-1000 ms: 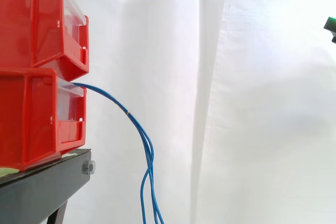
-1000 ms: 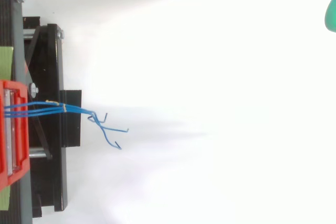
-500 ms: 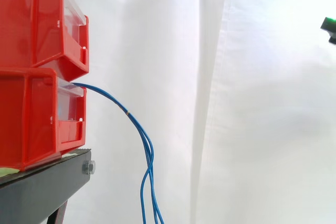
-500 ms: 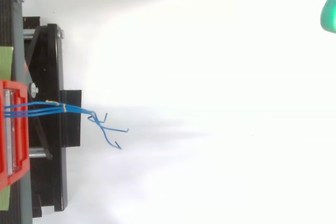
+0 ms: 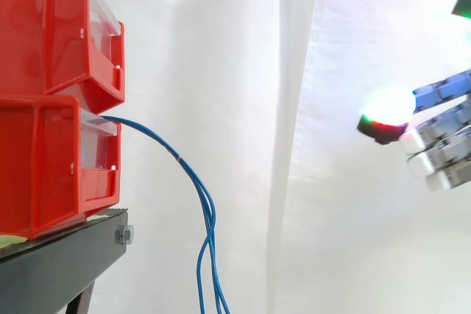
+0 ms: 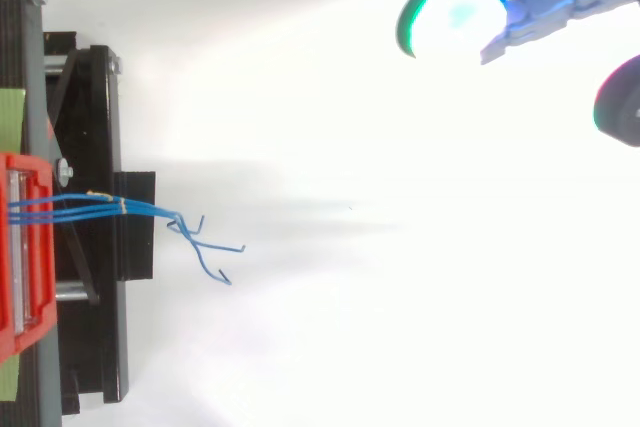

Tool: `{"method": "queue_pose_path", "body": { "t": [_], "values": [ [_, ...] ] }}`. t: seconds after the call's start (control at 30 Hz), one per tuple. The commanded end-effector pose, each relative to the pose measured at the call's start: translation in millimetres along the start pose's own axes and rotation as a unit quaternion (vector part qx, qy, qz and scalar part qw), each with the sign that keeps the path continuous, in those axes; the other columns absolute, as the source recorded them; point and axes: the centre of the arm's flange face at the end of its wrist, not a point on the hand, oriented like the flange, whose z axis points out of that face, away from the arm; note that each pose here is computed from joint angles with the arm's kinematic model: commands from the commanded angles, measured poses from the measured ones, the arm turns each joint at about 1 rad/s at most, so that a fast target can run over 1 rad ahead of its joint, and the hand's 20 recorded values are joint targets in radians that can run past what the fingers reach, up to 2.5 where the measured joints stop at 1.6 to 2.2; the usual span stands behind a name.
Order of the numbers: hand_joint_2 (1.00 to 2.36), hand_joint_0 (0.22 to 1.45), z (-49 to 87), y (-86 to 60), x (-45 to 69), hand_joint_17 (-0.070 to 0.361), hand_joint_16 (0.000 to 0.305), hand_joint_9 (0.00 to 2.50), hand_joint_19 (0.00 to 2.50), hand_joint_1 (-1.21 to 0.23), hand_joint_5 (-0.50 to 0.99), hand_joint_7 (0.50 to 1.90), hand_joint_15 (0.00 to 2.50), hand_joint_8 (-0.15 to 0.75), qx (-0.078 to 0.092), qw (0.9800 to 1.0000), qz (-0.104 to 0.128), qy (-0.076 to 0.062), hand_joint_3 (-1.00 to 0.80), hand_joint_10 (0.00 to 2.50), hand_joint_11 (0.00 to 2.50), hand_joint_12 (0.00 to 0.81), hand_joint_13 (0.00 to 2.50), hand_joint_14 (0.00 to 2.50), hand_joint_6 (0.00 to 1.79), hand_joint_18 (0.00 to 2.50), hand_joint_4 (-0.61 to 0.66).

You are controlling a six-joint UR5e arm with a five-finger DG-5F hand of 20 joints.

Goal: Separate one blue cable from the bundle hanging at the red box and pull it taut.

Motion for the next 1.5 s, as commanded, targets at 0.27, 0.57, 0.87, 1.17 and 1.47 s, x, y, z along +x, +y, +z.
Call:
{"method": "queue_pose_path", "body": {
  "t": [0.27, 0.57, 0.87, 1.17, 1.47],
  "values": [
    [1.00, 0.60, 48.1, -26.8, 18.4, 0.062, 0.027, 0.67, 0.08, -0.69, -0.19, 0.75, 0.13, 0.269, -0.006, 1.0000, -0.001, 0.003, -0.48, 0.01, 0.19, 0.311, 0.70, 0.00, 0.50, 0.51, 0.23],
    [1.00, 0.60, 70.5, -43.7, 32.3, 0.061, 0.027, 0.68, 0.08, -0.69, -0.19, 0.75, 0.13, 0.271, -0.023, 0.9997, -0.004, 0.002, -0.48, 0.01, 0.21, 0.309, 0.70, 0.01, 0.50, 0.51, 0.24],
    [1.00, 0.60, 123.9, -74.5, 56.8, 0.061, 0.027, 0.69, 0.09, -0.68, -0.19, 0.75, 0.14, 0.274, -0.017, 0.9997, 0.011, 0.014, -0.48, 0.01, 0.21, 0.308, 0.71, 0.01, 0.50, 0.51, 0.24],
    [1.00, 0.60, 136.3, -79.8, 71.4, 0.061, 0.027, 0.70, 0.10, -0.68, -0.19, 0.75, 0.15, 0.271, -0.030, 0.9981, 0.044, 0.032, -0.48, 0.01, 0.21, 0.308, 0.73, 0.01, 0.50, 0.52, 0.22],
    [1.00, 0.60, 148.7, -92.3, 78.4, 0.060, 0.027, 0.70, 0.10, -0.68, -0.19, 0.75, 0.15, 0.270, -0.059, 0.9957, 0.054, 0.046, -0.48, 0.01, 0.23, 0.300, 0.73, 0.01, 0.50, 0.53, 0.22]
  ]
}}
